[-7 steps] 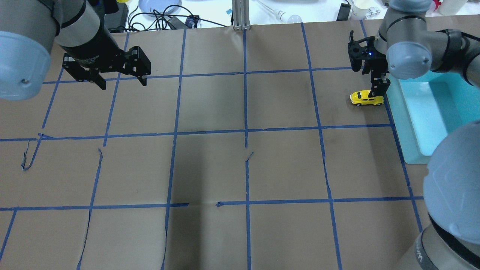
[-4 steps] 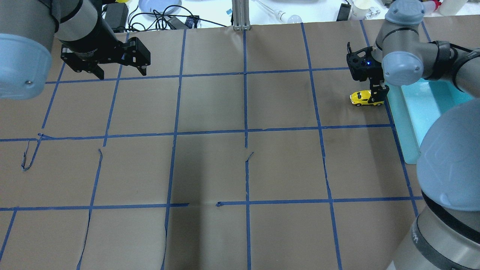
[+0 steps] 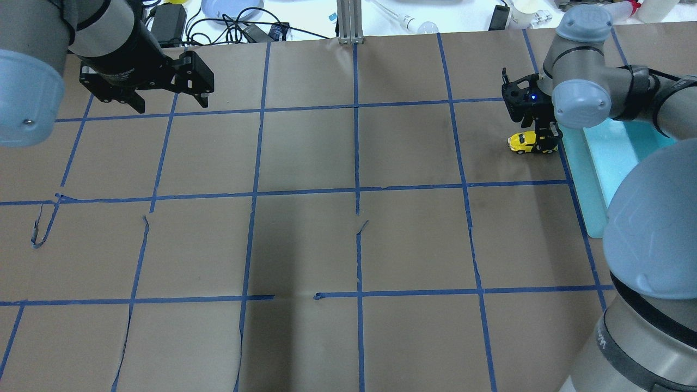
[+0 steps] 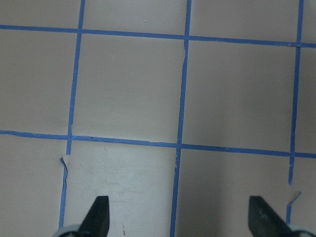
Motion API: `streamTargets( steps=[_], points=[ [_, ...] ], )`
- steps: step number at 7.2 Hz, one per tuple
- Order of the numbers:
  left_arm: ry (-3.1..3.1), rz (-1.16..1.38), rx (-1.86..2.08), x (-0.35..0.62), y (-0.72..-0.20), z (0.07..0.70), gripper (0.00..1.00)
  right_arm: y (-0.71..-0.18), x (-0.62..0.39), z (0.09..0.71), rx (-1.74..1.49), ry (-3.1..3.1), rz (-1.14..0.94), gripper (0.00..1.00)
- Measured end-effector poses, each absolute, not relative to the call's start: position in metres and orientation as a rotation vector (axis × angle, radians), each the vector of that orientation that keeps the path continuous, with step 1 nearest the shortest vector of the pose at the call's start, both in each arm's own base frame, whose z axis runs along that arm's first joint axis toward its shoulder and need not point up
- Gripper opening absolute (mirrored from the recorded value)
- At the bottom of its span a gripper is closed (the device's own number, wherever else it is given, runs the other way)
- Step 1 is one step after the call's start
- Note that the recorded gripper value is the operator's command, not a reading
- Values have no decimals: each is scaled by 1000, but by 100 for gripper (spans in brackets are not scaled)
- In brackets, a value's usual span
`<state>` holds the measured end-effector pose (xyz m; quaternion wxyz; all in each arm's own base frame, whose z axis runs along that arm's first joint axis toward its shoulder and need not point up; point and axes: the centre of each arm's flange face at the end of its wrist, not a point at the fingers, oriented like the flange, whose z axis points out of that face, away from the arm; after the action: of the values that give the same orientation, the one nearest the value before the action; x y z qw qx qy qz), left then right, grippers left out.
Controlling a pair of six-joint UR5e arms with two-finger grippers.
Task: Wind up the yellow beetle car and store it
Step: 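Close the right gripper on the car and lift it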
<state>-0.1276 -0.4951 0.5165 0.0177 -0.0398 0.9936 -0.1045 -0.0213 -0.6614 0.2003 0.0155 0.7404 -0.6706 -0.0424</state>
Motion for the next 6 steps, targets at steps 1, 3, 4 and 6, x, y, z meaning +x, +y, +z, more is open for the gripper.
streamTargets(
  steps=[1,3,4,6],
  points=[
    [3090,-344,-121,-129,-489,525,100,-661,-21,202,2302,-2088,-129,7],
    [3110,-346,-113,-132,-484,529,100,-661,-17,218,2292,-2078,-101,6],
    [3125,-317,-109,-133,-484,523,100,-659,-10,235,2283,-2068,-80,6],
    [3136,-277,-96,-137,-486,512,100,-651,10,281,2266,-2049,-54,4]
  ],
)
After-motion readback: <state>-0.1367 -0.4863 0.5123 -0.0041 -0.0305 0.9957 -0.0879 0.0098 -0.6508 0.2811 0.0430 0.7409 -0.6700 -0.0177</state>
